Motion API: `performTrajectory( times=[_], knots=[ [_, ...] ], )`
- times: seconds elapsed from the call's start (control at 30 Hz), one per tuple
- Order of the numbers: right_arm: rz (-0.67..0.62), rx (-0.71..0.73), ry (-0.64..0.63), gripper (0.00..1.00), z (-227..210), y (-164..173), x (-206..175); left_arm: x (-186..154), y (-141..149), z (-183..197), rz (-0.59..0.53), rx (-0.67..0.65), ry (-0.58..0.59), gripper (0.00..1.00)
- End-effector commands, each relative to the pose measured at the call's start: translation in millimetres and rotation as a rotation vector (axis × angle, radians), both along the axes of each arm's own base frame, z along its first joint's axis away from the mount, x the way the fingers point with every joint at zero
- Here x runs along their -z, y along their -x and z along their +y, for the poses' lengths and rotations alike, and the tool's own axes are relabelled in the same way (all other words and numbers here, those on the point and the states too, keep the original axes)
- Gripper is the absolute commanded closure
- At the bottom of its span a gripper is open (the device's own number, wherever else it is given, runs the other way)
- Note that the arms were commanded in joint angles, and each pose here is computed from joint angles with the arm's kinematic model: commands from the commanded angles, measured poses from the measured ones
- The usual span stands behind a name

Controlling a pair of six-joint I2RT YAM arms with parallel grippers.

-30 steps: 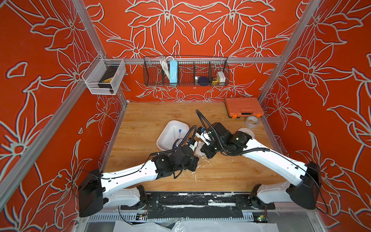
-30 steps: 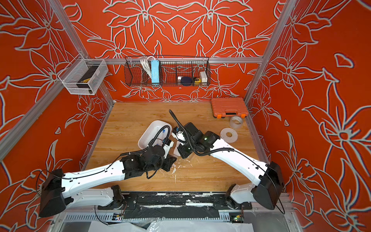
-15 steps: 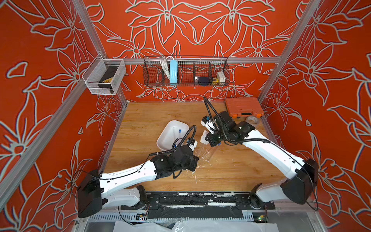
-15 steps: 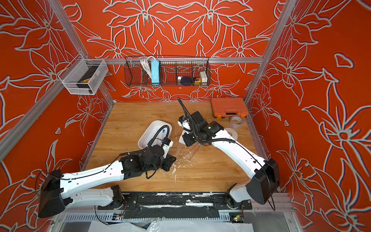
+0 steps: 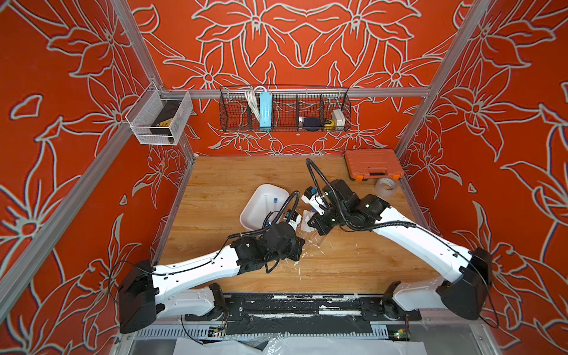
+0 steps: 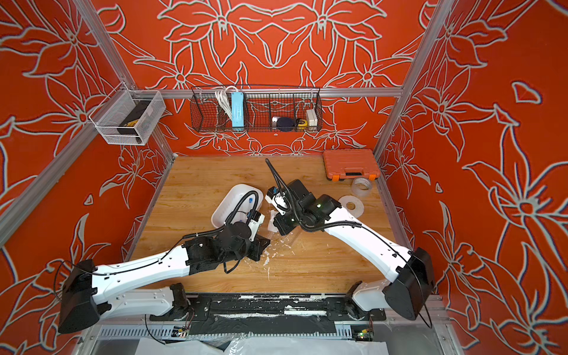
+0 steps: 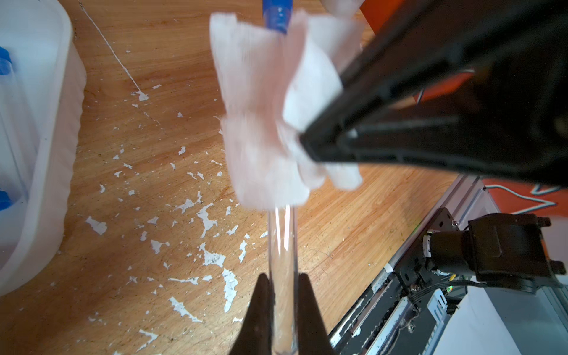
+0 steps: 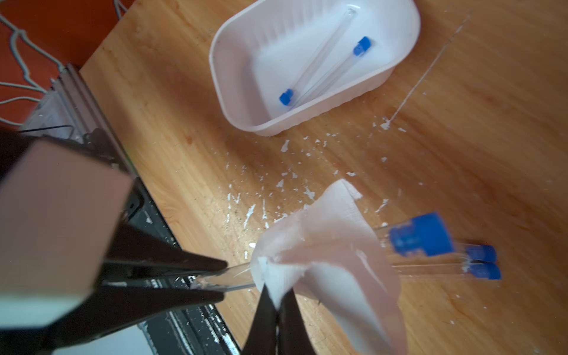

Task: Wipe the exteriors of test tubes
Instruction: Wipe the dirt from the test tube.

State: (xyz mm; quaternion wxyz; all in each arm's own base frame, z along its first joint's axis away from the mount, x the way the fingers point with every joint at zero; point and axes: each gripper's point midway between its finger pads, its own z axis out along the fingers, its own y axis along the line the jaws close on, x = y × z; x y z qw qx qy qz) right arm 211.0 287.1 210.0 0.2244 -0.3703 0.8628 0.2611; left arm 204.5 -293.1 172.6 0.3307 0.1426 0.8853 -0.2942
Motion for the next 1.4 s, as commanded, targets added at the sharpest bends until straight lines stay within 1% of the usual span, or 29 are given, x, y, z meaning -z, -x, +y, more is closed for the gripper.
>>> performTrajectory(
  times=[0.0, 0.1, 0.23, 0.4, 0.53, 0.63, 0.87, 1.1, 1.37],
  knots=[
    [-0.017, 0.006, -0.102, 1.00, 1, 11, -15, -13, -5, -2, -0.004, -0.016, 0.080, 0.93],
    [-0.052, -0.002, -0.124, 1.00, -6, 17, -12, -31, -4, -6, 0.007, 0.007, 0.177, 0.93],
    [-0.102, 0.001, -0.158, 1.00, -11, 20, -13, -50, 0, -11, 0.026, 0.041, 0.267, 0.92],
    [-0.157, 0.006, -0.178, 1.00, -12, 15, -19, -58, 9, -21, 0.074, 0.098, 0.337, 0.92],
    [-0.216, 0.023, -0.176, 1.00, -13, 4, -29, -57, 16, -24, 0.110, 0.121, 0.385, 0.92],
    [-0.243, 0.037, -0.167, 1.00, -16, -4, -35, -57, 18, -23, 0.118, 0.119, 0.391, 0.92],
    [-0.264, 0.067, -0.153, 1.00, -29, -23, -41, -52, 22, -21, 0.133, 0.126, 0.381, 0.91],
    [-0.282, 0.091, -0.144, 1.00, -37, -46, -47, -48, 27, -24, 0.161, 0.152, 0.397, 0.91],
    [-0.323, 0.118, -0.141, 1.00, -46, -70, -66, -45, 27, -22, 0.164, 0.144, 0.389, 0.91]
  ],
)
